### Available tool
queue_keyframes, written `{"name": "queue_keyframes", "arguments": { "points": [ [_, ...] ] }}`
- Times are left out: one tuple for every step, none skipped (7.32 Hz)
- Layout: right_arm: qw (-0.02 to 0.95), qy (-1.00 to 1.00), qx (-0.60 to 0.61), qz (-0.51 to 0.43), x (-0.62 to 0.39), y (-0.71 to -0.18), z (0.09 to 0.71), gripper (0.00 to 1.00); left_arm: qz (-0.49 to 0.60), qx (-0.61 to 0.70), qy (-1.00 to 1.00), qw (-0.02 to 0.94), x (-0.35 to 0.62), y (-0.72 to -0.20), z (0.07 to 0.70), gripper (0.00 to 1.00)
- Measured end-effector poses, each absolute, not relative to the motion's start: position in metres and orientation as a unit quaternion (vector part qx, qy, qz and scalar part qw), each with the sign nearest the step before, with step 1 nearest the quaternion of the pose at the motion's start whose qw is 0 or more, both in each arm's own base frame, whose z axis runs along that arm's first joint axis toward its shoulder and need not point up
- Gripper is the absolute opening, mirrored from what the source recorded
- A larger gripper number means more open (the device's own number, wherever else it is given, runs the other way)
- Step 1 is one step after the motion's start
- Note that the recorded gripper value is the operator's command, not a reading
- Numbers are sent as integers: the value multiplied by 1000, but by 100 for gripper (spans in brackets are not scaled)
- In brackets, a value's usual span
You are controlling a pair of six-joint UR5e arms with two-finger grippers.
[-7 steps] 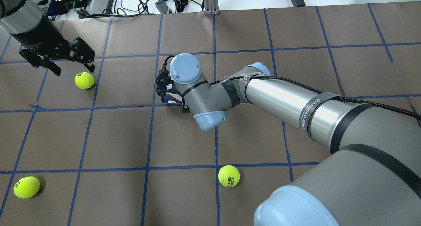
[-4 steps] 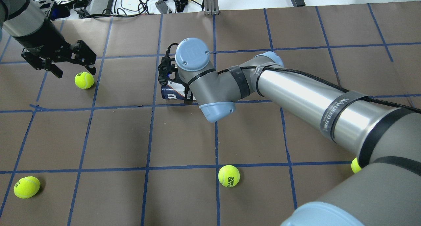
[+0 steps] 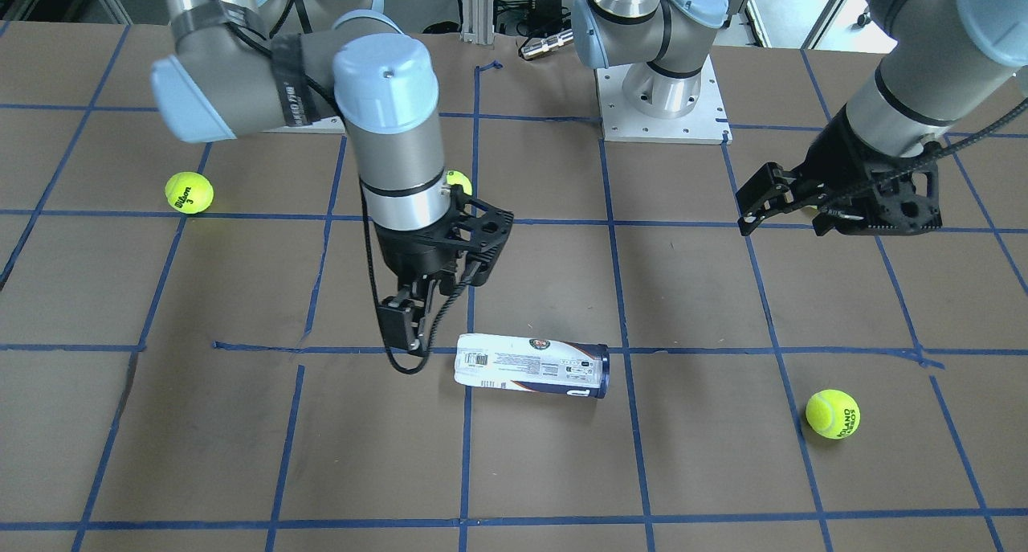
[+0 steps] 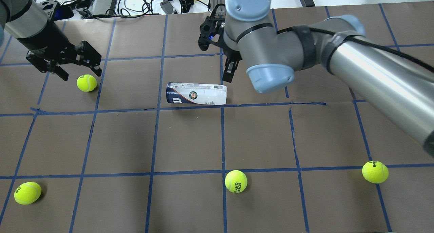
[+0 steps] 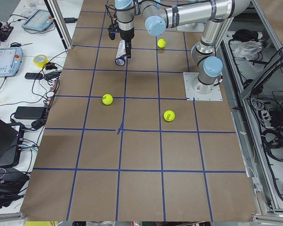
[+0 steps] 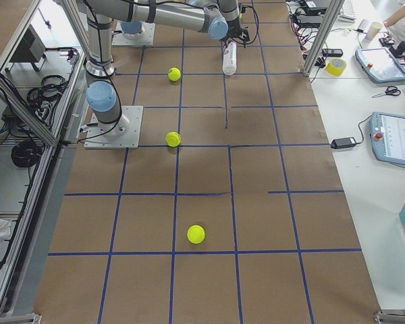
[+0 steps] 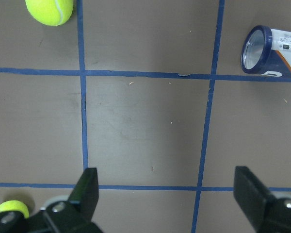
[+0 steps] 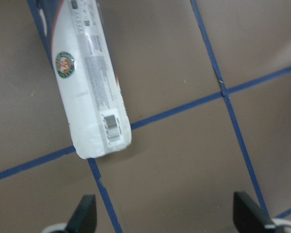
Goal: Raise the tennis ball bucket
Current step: 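Release the can lying on its side and raise the right gripper away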
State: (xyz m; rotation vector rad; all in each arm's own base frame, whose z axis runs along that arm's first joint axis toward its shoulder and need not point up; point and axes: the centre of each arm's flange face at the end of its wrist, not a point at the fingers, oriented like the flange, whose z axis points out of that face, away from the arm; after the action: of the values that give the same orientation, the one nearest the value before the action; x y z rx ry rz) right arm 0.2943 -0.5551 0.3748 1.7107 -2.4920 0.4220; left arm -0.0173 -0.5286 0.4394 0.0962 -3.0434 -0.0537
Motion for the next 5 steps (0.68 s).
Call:
{"name": "queue_keyframes", "arguments": {
  "points": [
    [44,-837,526,142,260,-555,403,99,-14,34,-995,88,-23,-538,418,100],
    [42,-861,485,145,232,-548,431,100,-1,35,-992,125,-29,-548,394,100],
    [38,-890,431,142,205,-540,453,100,12,35,-986,164,-35,-558,371,100],
    [33,-923,358,134,180,-533,469,100,28,34,-979,200,-40,-569,352,100],
    [30,-946,299,119,161,-527,479,100,42,33,-970,236,-44,-582,335,100]
  ]
}}
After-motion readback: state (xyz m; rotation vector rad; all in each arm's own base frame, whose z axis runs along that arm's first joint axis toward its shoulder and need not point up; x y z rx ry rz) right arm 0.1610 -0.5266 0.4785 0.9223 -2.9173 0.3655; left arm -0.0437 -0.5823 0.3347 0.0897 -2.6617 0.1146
